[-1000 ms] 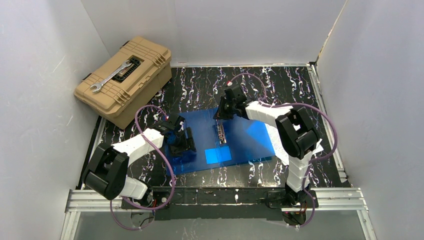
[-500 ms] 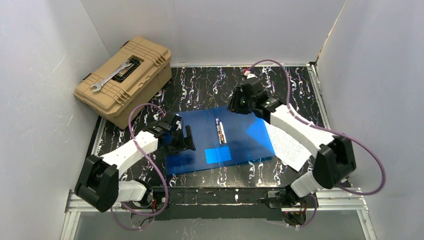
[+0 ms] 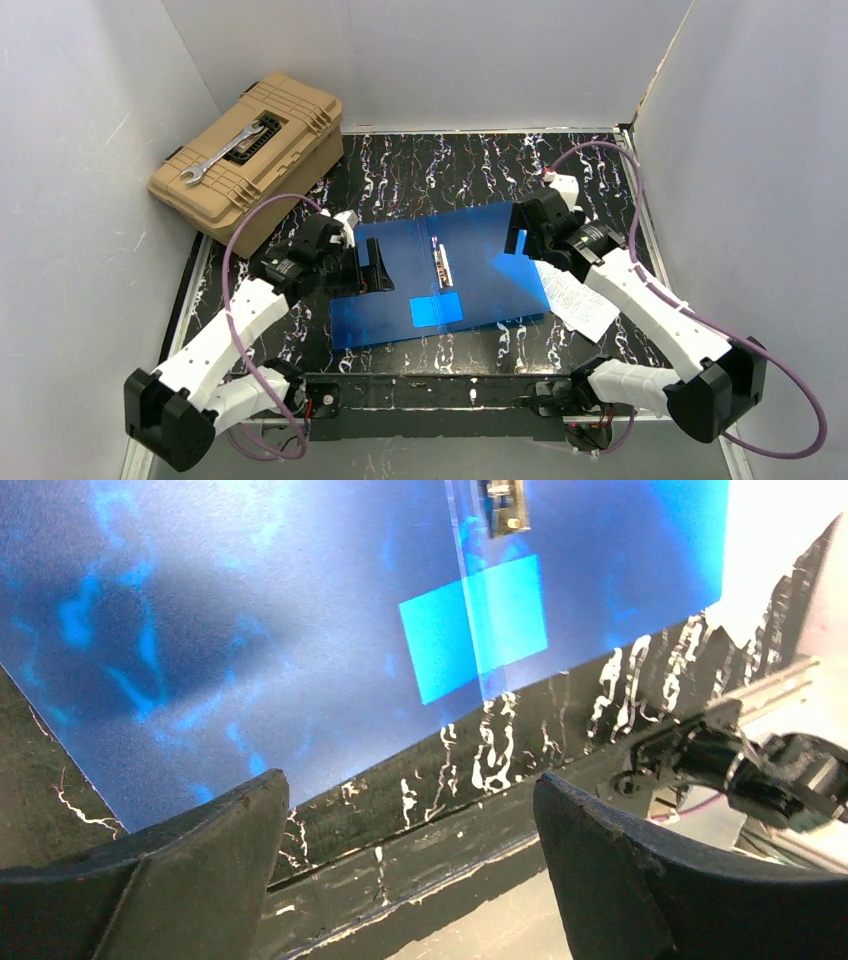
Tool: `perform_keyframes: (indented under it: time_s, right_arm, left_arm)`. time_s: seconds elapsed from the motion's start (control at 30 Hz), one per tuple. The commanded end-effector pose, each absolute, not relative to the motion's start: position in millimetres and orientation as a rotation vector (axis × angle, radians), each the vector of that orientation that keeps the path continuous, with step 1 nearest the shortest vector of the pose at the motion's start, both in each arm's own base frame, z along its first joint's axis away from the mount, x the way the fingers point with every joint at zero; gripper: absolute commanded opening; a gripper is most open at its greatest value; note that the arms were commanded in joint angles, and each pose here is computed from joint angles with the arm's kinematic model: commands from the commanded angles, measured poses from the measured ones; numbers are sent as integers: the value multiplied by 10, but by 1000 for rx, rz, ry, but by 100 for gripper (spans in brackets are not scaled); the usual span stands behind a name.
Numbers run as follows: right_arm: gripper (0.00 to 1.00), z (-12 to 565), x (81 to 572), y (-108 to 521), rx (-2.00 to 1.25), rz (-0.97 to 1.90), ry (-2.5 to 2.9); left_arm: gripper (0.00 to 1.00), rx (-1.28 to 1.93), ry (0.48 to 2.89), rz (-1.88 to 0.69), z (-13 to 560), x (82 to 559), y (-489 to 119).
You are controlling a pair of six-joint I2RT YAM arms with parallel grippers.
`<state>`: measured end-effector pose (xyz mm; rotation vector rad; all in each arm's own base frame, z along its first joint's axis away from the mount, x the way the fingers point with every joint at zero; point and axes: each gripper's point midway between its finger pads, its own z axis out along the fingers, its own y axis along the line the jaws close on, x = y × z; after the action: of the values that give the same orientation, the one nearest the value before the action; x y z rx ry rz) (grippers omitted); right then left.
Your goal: Put the files into the folder
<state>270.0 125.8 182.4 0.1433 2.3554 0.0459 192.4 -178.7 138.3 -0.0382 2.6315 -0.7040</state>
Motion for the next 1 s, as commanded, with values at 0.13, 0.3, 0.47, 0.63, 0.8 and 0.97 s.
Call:
perform_keyframes:
  time_s: [0.13, 0.3, 0.47, 0.63, 0.8, 0.97]
  right_arm:
    - [99, 1554, 2330, 226, 469, -368, 2344]
    - [99, 1410, 2299, -122, 653, -436, 2307]
    - [99, 1234, 2298, -387, 774, -489, 2314]
    - [99, 1060, 2406, -587, 858, -431, 2332]
    - [99, 874, 2535, -730, 904, -318, 2352]
    - [99, 690, 2590, -889, 984, -258, 2387]
  left_arm:
    - [93, 203, 2490, -808, 1875, 1678, -1760]
    - [96, 303, 2442, -870, 1854, 1591, -1804]
    - [98, 357, 2448, -876, 1771, 1524, -1794]
    - [98, 373, 2452, -873, 1736, 1473, -1766]
    - [98, 365, 2443, -866, 1730, 1454, -1740]
    - [98, 363, 2447, -866, 1715, 1445, -1738]
